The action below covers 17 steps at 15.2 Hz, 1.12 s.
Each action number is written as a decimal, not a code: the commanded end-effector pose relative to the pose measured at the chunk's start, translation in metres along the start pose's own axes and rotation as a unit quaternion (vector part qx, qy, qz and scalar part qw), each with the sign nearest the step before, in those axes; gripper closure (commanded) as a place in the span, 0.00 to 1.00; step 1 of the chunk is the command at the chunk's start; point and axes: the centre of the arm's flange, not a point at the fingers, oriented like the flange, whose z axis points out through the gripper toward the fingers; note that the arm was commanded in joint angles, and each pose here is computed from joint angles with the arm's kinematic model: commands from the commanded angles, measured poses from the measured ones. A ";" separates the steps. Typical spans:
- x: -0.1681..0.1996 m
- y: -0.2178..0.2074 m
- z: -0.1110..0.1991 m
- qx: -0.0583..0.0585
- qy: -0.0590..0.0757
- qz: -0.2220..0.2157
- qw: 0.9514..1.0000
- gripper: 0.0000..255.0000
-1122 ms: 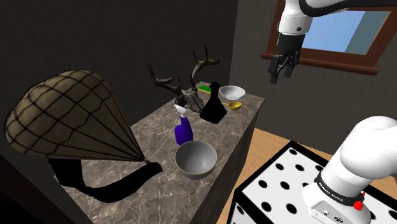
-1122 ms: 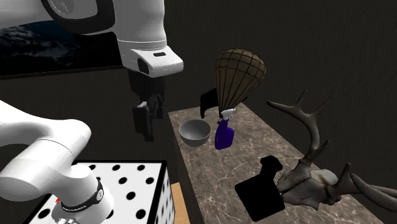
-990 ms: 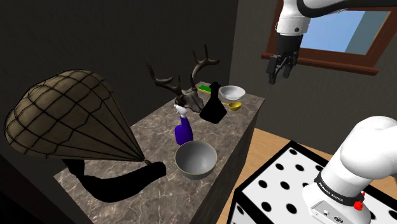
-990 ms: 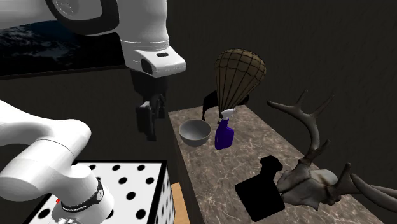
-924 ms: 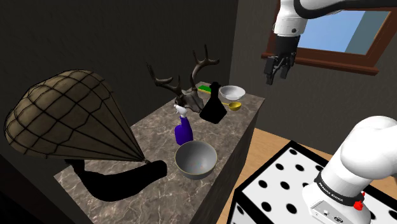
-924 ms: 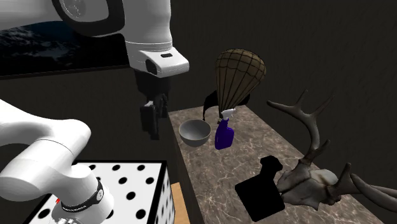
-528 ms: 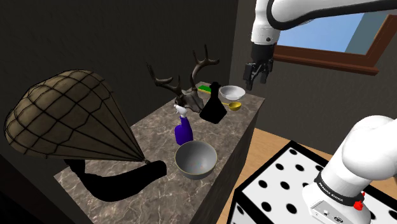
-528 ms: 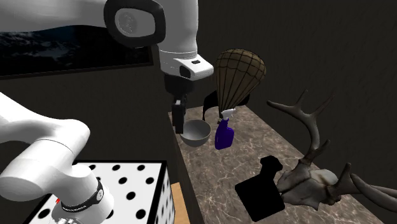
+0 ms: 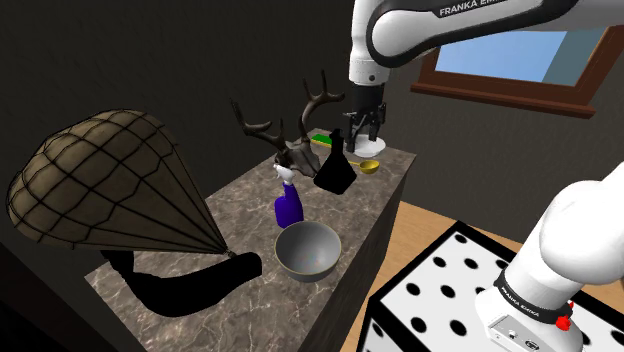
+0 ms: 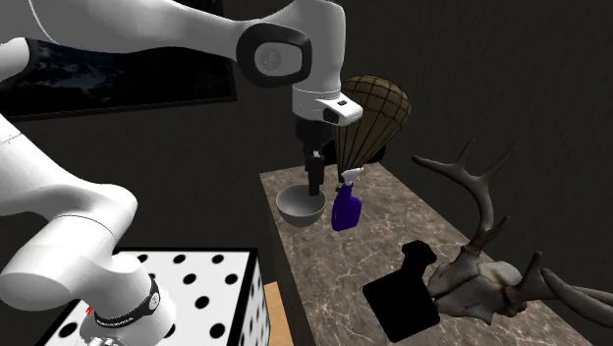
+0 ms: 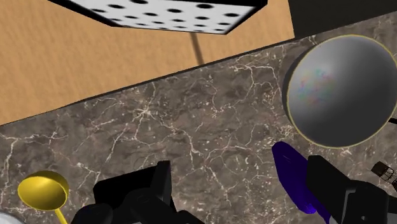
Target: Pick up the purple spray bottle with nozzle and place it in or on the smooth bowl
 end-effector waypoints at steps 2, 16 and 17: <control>0.027 -0.029 0.013 0.002 0.001 -0.013 1.000 0.00; 0.124 -0.145 0.063 0.008 0.004 -0.066 0.998 0.00; 0.124 -0.145 0.069 0.008 0.004 -0.066 0.998 0.00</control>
